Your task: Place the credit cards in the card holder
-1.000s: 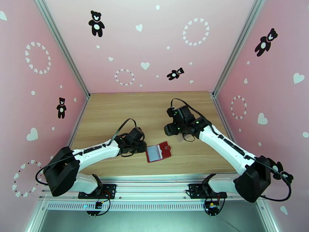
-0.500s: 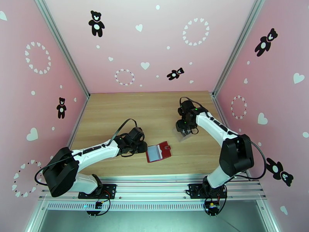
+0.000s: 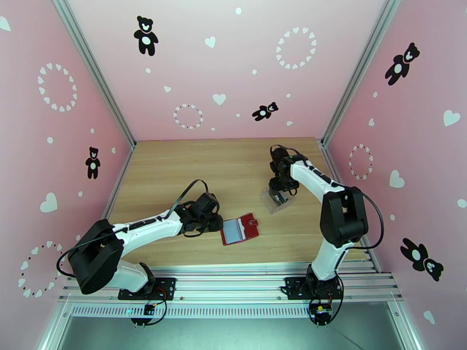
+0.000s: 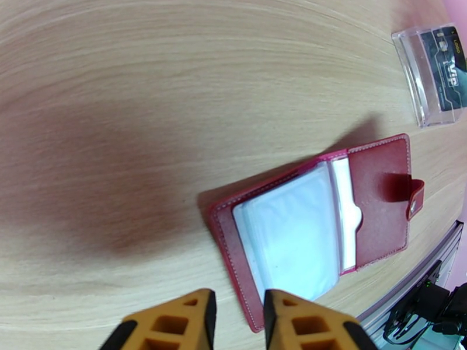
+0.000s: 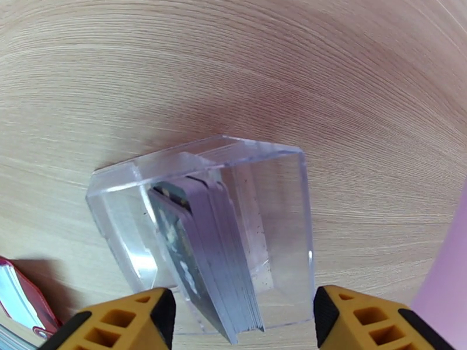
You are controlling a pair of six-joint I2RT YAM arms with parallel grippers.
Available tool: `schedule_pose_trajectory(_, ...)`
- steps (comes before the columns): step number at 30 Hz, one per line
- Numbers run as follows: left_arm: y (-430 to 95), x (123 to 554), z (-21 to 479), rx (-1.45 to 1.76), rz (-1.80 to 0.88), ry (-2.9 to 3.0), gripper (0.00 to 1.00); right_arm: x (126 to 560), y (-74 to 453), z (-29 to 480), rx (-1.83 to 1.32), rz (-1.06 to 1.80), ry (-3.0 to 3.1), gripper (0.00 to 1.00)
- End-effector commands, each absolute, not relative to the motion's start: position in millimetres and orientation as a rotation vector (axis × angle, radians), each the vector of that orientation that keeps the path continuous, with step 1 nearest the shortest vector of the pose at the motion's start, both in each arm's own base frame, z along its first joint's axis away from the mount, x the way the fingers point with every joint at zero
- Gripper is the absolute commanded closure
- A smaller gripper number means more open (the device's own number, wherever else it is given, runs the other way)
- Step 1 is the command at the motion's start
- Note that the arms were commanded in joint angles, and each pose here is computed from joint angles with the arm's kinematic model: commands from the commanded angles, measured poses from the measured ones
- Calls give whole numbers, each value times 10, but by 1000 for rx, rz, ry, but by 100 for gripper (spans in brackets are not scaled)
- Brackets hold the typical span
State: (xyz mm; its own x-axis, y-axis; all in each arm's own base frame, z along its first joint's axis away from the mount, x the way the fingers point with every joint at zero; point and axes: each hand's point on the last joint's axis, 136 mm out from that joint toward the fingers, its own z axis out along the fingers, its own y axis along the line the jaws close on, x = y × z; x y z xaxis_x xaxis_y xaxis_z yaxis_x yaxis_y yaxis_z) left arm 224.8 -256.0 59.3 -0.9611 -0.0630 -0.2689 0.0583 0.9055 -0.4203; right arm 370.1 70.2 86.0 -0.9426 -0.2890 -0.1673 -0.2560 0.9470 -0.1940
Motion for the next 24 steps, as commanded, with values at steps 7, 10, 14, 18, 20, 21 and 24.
schedule_pose_trajectory(7,-2637,2296,611,16,-667,2782,71,3722,623,789,-436,-348,2940,30)
schedule_pose_trajectory(10,-2628,2291,608,14,-665,2782,71,3731,603,781,-433,-365,2940,29)
schedule_pose_trajectory(14,-2627,2293,612,14,-667,2780,71,3749,581,772,-432,-391,2935,27)
schedule_pose_trajectory(18,-2629,2292,600,14,-665,2782,71,3753,589,739,-435,-387,2946,26)
schedule_pose_trajectory(20,-2629,2289,594,12,-665,2784,71,3759,573,739,-428,-401,2945,26)
schedule_pose_trajectory(21,-2628,2287,591,13,-664,2786,71,3763,554,745,-419,-409,2945,26)
schedule_pose_trajectory(24,-2628,2288,592,11,-664,2785,71,3776,514,775,-390,-422,2938,26)
